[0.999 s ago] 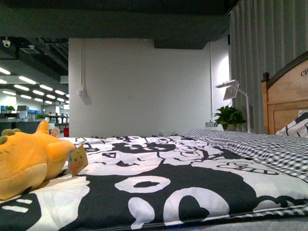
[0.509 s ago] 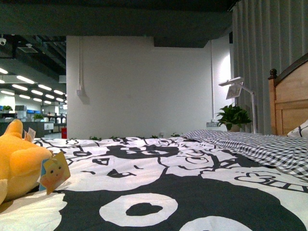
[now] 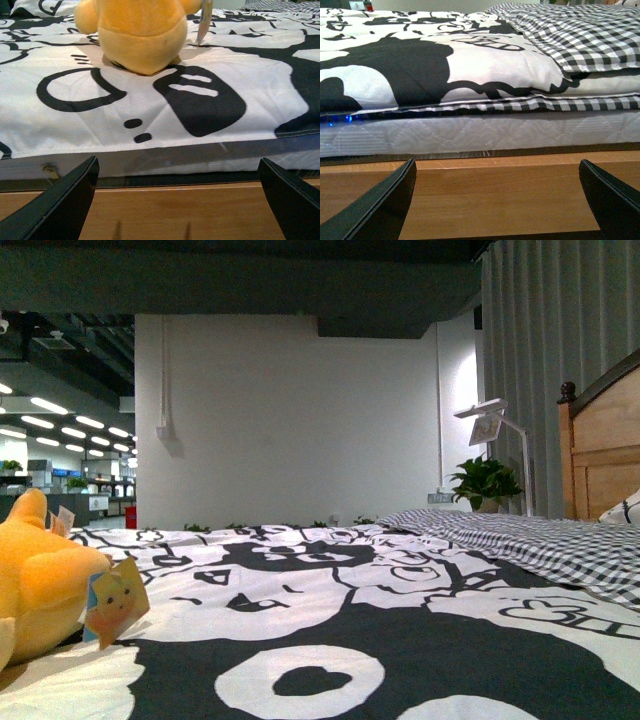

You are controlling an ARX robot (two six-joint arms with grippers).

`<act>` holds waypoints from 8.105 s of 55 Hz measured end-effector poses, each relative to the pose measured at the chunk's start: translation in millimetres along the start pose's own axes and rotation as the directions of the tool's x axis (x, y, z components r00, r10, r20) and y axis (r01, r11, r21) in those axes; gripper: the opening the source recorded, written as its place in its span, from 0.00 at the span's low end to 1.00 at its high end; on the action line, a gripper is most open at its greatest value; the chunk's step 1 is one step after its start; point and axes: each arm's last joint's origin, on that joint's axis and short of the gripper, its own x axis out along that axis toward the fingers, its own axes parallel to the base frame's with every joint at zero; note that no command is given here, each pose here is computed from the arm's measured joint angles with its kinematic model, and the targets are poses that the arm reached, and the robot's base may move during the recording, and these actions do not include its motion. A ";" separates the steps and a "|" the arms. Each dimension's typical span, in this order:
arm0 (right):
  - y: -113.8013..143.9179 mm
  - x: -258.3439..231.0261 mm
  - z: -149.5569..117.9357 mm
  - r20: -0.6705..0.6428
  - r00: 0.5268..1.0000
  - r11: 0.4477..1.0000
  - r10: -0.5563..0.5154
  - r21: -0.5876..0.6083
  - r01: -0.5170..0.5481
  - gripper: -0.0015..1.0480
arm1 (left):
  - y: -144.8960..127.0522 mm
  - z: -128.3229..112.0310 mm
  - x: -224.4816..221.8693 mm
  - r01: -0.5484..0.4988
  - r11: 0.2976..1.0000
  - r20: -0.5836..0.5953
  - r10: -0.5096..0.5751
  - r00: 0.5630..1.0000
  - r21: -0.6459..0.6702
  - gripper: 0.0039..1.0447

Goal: Put away toys

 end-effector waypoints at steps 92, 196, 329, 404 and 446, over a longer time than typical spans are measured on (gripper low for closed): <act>-0.7 2.0 -2.5 -0.035 0.984 0.984 -0.174 0.040 0.176 0.94 | 0.1 0.1 0.0 -0.004 1.000 0.001 0.004 1.000 0.000 0.94; 31.9 164.4 88.7 0.296 0.949 0.965 -0.105 -0.202 0.170 0.94 | 0.1 0.1 0.0 -0.004 1.000 0.001 0.004 1.000 0.000 0.94; -1.8 105.4 154.5 0.280 0.940 0.972 0.196 0.074 -0.225 0.06 | 0.1 0.1 0.0 -0.004 1.000 0.001 0.004 1.000 0.000 0.94; 0.1 24.9 121.6 -0.008 1.000 0.995 0.010 0.102 -0.009 0.06 | 0.1 0.1 0.0 -0.004 1.000 0.001 0.004 1.000 0.000 0.94; -0.4 0.3 33.4 0.015 1.000 1.000 -0.005 0.004 0.005 0.06 | 0.1 0.1 0.0 -0.004 1.000 0.001 0.004 1.000 0.000 0.94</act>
